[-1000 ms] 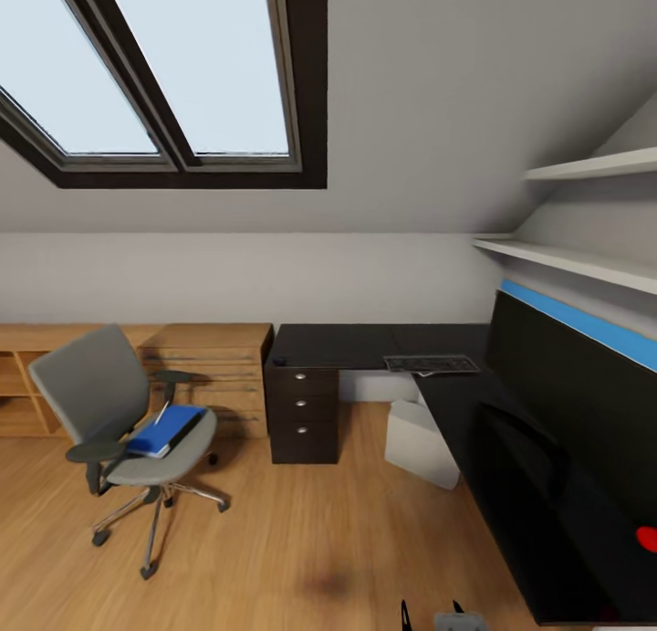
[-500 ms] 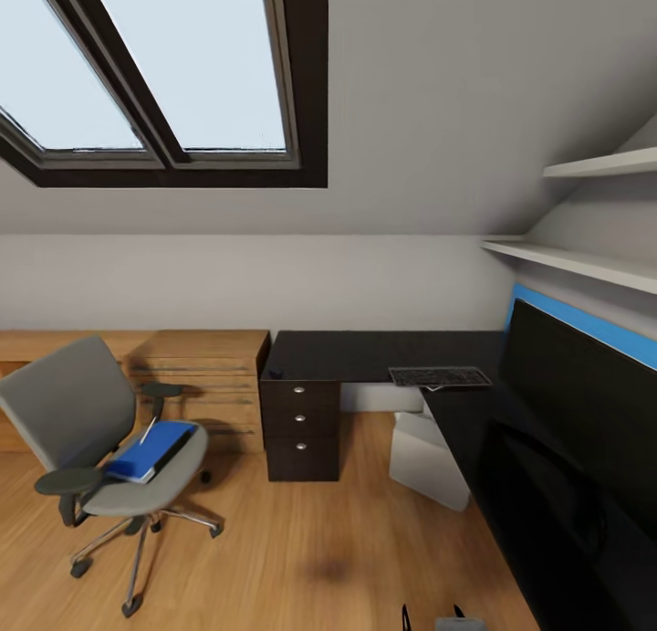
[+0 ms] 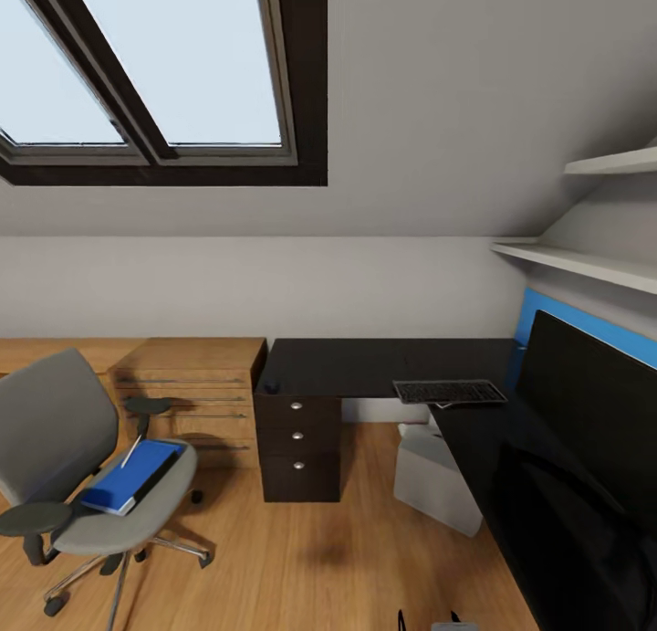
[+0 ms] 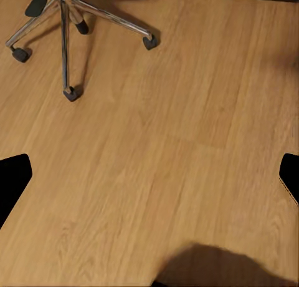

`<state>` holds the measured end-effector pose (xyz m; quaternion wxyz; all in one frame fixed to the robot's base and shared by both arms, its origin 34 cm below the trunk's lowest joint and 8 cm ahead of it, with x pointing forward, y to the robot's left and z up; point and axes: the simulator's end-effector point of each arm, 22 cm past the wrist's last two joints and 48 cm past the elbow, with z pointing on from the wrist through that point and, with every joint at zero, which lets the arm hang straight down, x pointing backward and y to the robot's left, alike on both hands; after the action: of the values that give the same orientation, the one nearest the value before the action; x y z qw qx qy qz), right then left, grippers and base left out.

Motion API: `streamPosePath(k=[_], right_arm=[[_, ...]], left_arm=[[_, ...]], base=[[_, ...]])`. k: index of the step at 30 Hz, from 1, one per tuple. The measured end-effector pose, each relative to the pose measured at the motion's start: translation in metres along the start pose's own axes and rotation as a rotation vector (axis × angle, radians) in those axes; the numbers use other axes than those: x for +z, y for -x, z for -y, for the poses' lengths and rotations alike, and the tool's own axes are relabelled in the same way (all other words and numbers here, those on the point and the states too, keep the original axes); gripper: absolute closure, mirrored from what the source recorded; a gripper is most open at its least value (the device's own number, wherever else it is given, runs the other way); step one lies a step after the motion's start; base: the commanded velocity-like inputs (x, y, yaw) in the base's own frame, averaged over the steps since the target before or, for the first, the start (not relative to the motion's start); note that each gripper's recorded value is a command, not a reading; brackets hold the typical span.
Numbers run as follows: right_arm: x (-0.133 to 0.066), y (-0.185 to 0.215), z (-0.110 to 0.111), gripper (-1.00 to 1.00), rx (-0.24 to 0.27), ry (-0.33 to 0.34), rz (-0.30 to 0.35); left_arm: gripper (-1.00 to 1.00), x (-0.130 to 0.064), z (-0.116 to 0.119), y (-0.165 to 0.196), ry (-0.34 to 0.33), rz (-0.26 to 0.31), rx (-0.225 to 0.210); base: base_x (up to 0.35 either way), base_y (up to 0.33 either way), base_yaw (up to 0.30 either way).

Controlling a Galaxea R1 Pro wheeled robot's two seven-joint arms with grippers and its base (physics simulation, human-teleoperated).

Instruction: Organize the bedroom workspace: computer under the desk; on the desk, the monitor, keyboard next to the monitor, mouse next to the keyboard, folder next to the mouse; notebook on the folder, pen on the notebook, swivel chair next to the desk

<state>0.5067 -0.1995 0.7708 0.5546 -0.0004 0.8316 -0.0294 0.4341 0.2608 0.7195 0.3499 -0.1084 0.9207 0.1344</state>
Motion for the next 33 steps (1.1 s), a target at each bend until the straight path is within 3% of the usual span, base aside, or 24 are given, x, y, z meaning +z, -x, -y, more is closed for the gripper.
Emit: streamPosePath(k=[24, 30, 33], right_arm=[[-0.001, 0.000, -0.004, -1.00, 0.006, 0.003, -0.002], [0.000, 0.000, -0.004, -1.00, 0.007, 0.002, 0.000], [-0.002, 0.002, -0.004, -1.00, 0.007, 0.001, 0.001]], left_arm=[[-1.00, 0.000, 0.001, 0.001, -0.003, 0.002, 0.000], [-1.00, 0.000, 0.003, 0.005, -0.007, 0.011, -0.003], [-1.00, -0.003, 0.003, 0.017, -0.009, 0.057, -0.030]], base=[[0.327, 0.036, -0.031], [0.072, 0.003, 0.000], [0.006, 0.000, 0.000]])
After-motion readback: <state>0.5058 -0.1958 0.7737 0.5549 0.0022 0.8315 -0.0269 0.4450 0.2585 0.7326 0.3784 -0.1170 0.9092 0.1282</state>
